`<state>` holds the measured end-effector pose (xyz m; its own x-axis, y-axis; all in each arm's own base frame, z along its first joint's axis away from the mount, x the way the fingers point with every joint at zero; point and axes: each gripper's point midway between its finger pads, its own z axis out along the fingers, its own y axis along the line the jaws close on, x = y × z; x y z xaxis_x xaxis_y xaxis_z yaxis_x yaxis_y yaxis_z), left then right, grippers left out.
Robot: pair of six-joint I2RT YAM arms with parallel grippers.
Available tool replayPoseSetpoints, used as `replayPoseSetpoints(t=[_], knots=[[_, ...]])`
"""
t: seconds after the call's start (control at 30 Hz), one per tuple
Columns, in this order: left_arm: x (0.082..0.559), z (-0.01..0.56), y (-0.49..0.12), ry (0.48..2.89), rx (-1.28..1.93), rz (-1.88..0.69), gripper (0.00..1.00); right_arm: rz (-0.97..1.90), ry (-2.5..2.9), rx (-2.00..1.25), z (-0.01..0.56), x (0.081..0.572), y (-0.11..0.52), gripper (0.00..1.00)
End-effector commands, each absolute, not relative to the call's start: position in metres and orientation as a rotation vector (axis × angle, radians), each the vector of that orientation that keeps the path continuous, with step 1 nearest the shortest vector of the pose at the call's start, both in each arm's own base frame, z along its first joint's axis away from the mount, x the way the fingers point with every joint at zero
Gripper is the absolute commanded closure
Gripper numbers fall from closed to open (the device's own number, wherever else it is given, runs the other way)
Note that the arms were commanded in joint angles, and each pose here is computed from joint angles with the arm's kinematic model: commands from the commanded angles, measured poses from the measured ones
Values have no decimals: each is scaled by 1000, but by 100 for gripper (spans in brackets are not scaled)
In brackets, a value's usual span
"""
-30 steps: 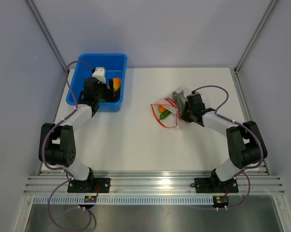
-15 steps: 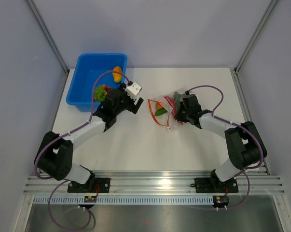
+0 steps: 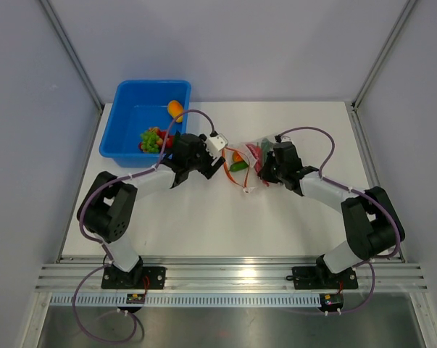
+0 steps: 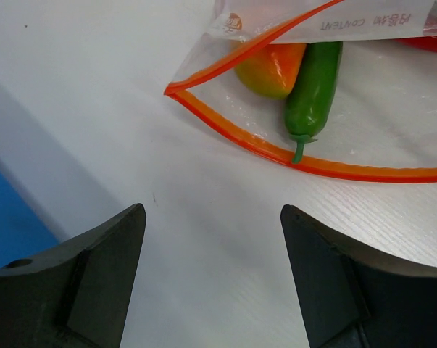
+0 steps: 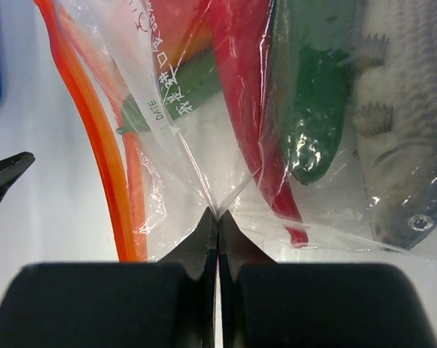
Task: Open the zip-top bag and remove the fake food
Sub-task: Place the fake fruit in the bin, then pick up the fake vegetable from the zipper food storage bag.
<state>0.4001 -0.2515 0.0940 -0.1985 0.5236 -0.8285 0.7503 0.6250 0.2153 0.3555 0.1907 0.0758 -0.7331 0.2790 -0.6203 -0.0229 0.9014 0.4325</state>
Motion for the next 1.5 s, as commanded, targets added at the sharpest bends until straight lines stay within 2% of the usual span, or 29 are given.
replayPoseSetpoints(t=[0.0,0.57,0.97,1.3,1.47], knots=[[409,117,-275,1745,1065,-326,23,586,2298,110,91,362,206,100],[403,111,-321,1689,1165,-446,26,588,2308,89,89,363,214,99],[421,106,-326,1746,1153,-416,25,568,2300,88,90,364,213,98],[415,89,-335,1776,1176,-429,26,575,2303,91,90,364,213,98],[413,80,-337,1868,1170,-433,27,579,2302,89,90,363,214,98]])
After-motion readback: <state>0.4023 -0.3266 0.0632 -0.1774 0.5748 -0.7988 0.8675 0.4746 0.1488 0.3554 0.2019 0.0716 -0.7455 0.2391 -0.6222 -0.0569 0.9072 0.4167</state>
